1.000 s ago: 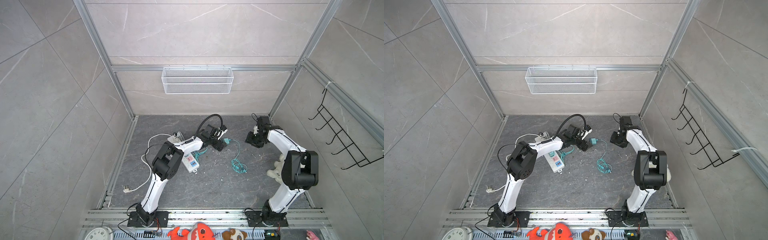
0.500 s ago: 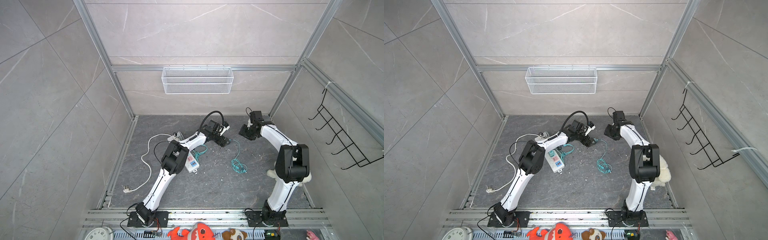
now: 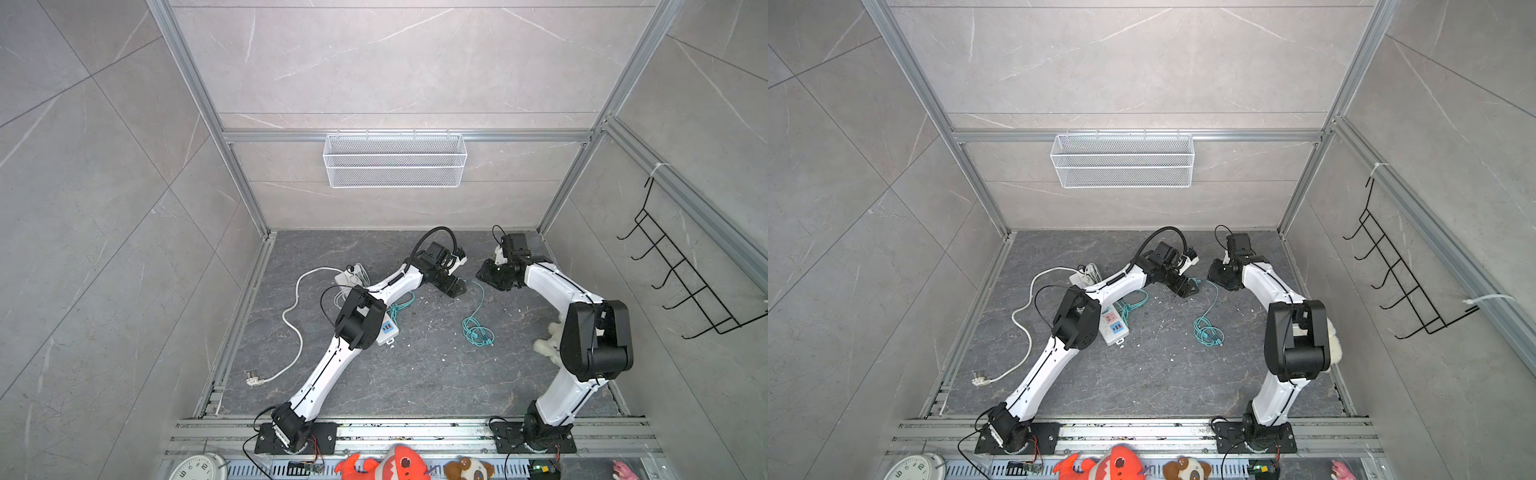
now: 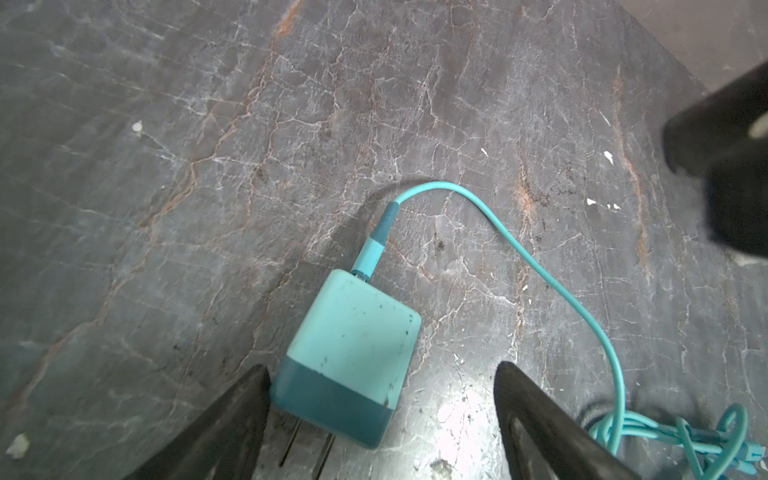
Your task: Insert the plug
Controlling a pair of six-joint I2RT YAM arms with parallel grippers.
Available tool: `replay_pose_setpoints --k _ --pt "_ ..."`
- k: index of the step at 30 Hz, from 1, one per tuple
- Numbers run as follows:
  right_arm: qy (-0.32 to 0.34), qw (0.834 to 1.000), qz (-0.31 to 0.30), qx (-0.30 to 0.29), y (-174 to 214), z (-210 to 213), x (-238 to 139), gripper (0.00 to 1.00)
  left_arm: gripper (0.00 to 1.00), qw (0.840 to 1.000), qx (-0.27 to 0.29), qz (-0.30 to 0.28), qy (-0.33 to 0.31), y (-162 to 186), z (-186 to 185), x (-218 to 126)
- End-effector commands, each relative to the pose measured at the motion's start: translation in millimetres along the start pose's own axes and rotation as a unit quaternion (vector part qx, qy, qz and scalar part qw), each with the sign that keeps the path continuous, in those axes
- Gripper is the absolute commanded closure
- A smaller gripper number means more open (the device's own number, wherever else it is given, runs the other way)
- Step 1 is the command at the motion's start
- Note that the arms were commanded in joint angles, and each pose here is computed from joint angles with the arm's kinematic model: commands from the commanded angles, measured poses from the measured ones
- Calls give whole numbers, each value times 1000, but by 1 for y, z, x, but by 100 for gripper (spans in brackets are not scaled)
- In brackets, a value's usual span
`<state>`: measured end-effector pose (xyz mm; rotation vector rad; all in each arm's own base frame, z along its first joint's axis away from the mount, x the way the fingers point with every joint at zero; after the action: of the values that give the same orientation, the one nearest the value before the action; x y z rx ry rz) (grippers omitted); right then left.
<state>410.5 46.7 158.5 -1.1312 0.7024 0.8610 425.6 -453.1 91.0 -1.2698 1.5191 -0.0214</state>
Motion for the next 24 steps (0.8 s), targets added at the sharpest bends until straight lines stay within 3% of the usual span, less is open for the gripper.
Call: replay_pose_setpoints --k 1,4,14,24 --pt "-14 1000 -10 -25 1 4 -11 54 11 999 -12 1 -35 0 7 -3" --pt "-18 999 -14 -26 4 5 -12 55 10 999 -14 -18 -23 -8 3 -2" --pt "-31 999 -25 -33 6 4 -24 54 11 999 34 19 27 2 -40 17" --pt "-39 998 -29 -29 12 0 -34 54 16 997 47 59 21 25 -50 18"
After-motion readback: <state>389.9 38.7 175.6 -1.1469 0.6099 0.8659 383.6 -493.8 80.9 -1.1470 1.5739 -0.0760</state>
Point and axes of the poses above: each gripper's point midway between its finger pads, its own x axis out along the fingers, its own z axis along the line the jaws close on, y = z × x, the point moved 6 cm from there along -x, back along the fingers, and after that the axes turned 12 degrees about -x, right-handed, at the moved point
